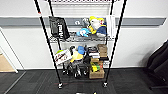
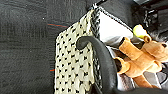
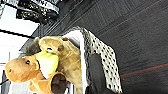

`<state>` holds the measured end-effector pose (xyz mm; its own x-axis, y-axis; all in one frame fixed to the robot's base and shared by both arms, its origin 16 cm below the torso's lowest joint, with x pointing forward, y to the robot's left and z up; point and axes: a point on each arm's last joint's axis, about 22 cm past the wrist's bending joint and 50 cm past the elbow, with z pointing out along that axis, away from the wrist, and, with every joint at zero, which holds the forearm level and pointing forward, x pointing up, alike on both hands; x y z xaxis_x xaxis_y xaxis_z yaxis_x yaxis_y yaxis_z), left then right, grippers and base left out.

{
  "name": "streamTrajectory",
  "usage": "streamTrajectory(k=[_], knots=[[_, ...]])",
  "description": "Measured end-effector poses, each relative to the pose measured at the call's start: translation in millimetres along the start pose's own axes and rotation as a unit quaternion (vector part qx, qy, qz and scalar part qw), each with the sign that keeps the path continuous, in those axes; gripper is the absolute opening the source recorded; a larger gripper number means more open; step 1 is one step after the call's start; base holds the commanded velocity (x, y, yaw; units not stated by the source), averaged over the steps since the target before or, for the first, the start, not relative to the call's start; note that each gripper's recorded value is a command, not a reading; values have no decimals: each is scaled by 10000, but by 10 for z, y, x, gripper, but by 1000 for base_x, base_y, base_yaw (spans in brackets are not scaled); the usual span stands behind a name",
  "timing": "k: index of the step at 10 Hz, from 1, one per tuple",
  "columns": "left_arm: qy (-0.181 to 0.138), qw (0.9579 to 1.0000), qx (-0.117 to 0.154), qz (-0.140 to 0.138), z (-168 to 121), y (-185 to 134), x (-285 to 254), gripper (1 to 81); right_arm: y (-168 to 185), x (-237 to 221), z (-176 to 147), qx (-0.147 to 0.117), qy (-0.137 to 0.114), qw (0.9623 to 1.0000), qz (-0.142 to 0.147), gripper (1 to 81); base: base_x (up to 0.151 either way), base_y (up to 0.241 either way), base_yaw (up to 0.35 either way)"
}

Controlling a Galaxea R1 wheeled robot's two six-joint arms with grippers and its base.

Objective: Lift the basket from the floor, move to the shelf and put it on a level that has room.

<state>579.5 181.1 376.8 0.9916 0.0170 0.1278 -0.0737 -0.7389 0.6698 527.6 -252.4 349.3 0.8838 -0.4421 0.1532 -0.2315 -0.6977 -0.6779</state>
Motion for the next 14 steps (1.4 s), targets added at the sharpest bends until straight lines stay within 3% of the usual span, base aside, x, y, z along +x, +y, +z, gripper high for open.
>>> streamTrajectory(k=[3,4,7,11,14], knots=[[-18,9994,-32,-333,-125,3,-454,10,-311,131,-158,69,-99,9999,0,10,0,0,0],[-19,9991,-72,-410,-169,60,-558,10,-396,139,-212,50,-245,9997,-4,10,0,0,0],[152,9985,-180,-486,-397,273,-657,10,-647,260,-413,61,-384,9992,-101,10,0,0,0],[528,9983,-211,-104,-1053,729,-355,10,-1124,199,-999,323,-254,9988,-262,10,0,0,0],[511,9983,-275,4,-1401,994,-445,10,-1204,-81,-1333,399,-213,9989,-144,10,0,0,0]])
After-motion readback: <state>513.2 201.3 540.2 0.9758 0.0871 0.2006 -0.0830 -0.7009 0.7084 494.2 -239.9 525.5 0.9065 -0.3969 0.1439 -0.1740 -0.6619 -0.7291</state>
